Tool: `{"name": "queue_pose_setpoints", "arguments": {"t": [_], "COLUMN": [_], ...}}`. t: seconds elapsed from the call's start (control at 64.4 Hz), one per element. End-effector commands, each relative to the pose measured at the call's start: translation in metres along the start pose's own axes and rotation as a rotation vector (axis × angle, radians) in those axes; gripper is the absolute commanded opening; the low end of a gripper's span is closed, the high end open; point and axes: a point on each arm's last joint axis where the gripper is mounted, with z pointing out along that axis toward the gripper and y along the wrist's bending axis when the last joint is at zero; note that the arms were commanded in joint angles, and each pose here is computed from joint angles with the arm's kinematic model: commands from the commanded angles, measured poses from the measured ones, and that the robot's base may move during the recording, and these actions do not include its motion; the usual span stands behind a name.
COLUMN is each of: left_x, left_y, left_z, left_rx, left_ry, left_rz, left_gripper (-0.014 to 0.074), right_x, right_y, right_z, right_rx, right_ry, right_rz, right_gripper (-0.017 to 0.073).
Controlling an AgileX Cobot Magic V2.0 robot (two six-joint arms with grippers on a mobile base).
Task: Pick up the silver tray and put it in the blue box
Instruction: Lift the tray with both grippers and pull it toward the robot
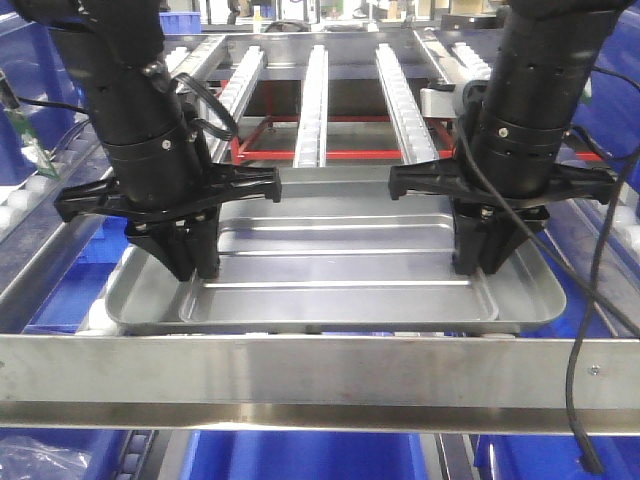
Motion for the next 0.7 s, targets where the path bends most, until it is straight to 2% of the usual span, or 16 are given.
{"name": "queue_pose_setpoints", "arguments": {"t": [0.0,0.217,0.388,0.59,0.652,0.683], "left_x": [-0.007,-0.011,-0.02,-0.015,-0.011,-0.007], "left_y": [-0.005,-0.007,-0.008,-0.004,-0.001,0.0], "left_z": [-0.016,-0.023,-0.058,-0.099,-0.106,-0.109], "left_rx": [0.026,0.02,0.01,0.032,0.033,0.033], "left_ry": [-0.052,-0.045,-0.076,-0.111,-0.116,-0.116], "left_rz": [0.009,0.007,0.022,-0.004,-0.042,-0.046], "left_gripper": [-0.0104,-0.0104,-0.0104,-0.0104,-0.0104,-0.0104], "right_x": [-0.011,-0.012,-0.012,-0.003,0.005,0.008], "right_y": [0.002,0.003,0.002,0.007,0.011,0.013], "right_z": [-0.02,-0.029,-0.064,-0.099,-0.106,-0.107], "right_rx": [-0.028,-0.04,-0.067,-0.094,-0.111,-0.117], "right_ry": [-0.088,-0.102,-0.158,-0.181,-0.19,-0.188], "right_rz": [-0.013,-0.001,0.036,0.075,0.077,0.073], "right_gripper": [0.0048,0.0049,0.0049,0.005,0.0051,0.0051]}}
